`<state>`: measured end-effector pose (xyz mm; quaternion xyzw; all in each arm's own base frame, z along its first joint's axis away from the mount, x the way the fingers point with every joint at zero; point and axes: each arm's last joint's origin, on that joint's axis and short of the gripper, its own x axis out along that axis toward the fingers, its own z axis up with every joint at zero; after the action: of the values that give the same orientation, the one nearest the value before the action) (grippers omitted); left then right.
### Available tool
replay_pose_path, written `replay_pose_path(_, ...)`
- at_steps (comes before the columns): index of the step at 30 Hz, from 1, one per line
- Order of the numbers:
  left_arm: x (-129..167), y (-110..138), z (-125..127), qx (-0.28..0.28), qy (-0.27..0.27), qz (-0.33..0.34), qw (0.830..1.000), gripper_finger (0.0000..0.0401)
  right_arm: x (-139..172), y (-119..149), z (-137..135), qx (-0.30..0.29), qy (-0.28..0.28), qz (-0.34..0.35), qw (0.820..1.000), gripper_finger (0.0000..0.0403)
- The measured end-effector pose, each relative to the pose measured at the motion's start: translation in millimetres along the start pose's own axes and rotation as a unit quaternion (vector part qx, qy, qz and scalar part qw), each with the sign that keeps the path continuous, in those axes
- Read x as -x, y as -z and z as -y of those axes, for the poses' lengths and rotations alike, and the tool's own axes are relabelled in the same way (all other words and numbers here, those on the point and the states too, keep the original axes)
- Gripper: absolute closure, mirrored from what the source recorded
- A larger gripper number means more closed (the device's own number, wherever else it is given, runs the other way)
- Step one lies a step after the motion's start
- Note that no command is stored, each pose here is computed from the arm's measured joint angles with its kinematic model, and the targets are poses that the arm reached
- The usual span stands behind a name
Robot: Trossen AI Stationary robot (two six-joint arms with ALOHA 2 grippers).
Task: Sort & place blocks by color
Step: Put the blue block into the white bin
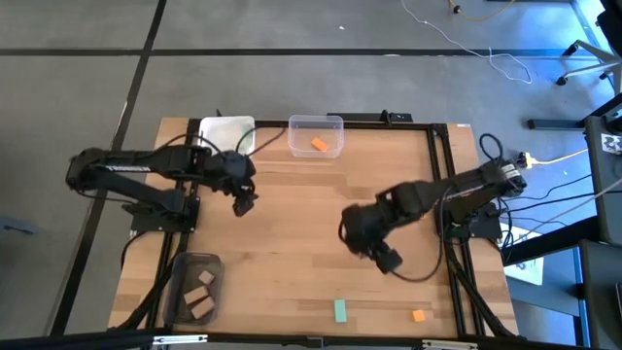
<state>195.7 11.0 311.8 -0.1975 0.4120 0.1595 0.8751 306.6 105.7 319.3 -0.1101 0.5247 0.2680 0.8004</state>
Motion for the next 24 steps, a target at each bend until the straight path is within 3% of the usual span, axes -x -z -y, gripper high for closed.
replay_pose_path(5,2,10,17,-0.016,0.028,-0.013,0.999,0.0197,-24,-10,-28,0.121,-0.021,-0.013,0.992,0.0227)
replay_pose_path(10,5,18,31,-0.02,0.052,-0.022,0.998,0.0197,-53,-15,-48,0.22,-0.005,-0.049,0.974,0.0228)
replay_pose_path(24,29,44,55,-0.029,0.127,-0.037,0.991,0.0197,-125,-28,-68,0.274,-0.021,-0.056,0.96,0.0228)
